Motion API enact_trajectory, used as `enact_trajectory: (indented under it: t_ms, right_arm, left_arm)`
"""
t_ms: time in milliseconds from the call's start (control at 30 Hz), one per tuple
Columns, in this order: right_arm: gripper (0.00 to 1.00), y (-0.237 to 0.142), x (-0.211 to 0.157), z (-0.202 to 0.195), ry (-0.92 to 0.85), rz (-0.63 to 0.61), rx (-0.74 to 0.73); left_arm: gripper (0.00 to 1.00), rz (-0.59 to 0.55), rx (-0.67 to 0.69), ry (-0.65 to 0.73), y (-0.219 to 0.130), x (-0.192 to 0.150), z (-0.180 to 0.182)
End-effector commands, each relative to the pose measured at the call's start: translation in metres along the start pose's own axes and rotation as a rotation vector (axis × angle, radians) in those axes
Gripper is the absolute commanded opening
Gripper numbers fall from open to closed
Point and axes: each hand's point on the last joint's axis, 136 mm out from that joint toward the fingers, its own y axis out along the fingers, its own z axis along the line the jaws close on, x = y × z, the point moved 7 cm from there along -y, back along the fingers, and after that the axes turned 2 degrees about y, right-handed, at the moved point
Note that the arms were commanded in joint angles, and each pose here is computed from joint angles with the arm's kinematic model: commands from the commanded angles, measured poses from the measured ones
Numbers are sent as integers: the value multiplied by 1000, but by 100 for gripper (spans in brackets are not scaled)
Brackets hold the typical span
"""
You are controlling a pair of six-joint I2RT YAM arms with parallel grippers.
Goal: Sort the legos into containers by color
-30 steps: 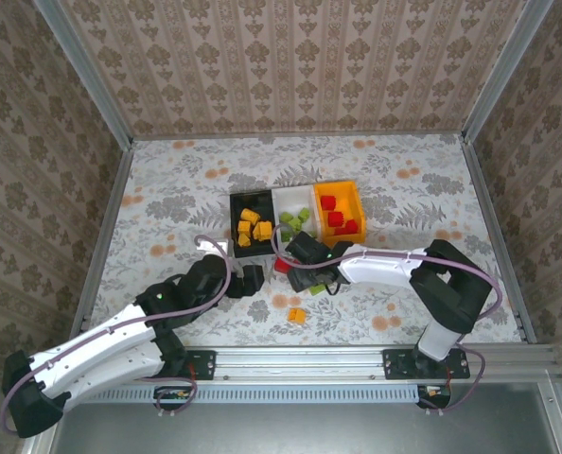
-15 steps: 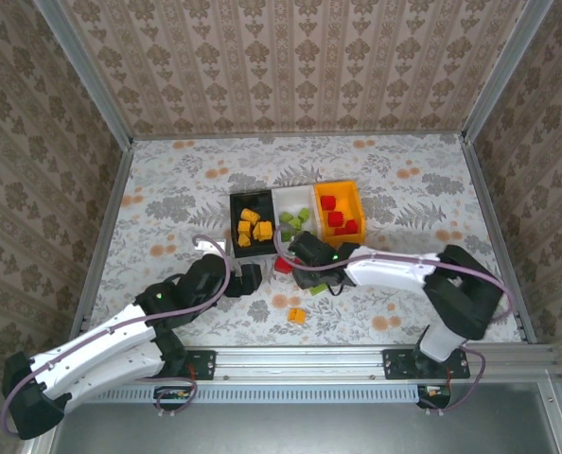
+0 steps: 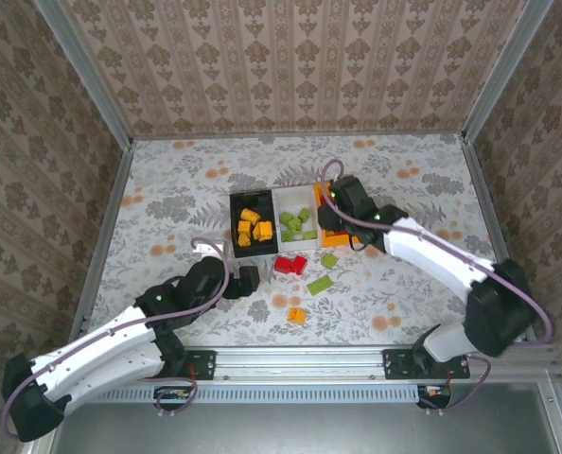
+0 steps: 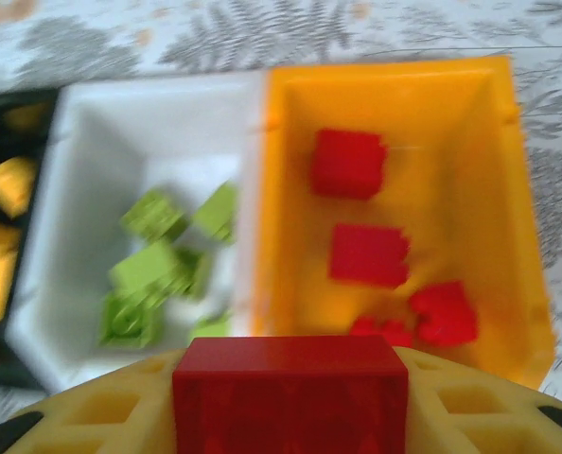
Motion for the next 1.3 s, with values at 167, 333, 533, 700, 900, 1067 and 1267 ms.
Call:
enact_trajectory:
  t_ms: [167,333,533,700,900,1067,1267]
  right_arm:
    - [48,58,26,-31,130,75,-135]
    - [72,58,38,-23,124,82,-93]
    - [74,19,18,-3,78,62,16]
    - [75,-10,-37,22,-46,96,129]
    - [75,-14,-92,53,-185,161,287]
    - [76,8,-109,64,-291,169,301]
    - [75,36,-113,69,-355,189,260]
  left_arm:
    - [100,-35,32,-58,-14,-2,15]
    - [100,-38,47,-64,-17,-4,20]
    - [100,-52,54,-68,-19,0,22]
    - [100,-47,67,-80,-17,-1,26]
    - [100,-43,62,-111,-13,-5,31]
    - [100,-35,62,-122,-13,-6,33]
    - [100,-30,71,-131,-13,-8,35]
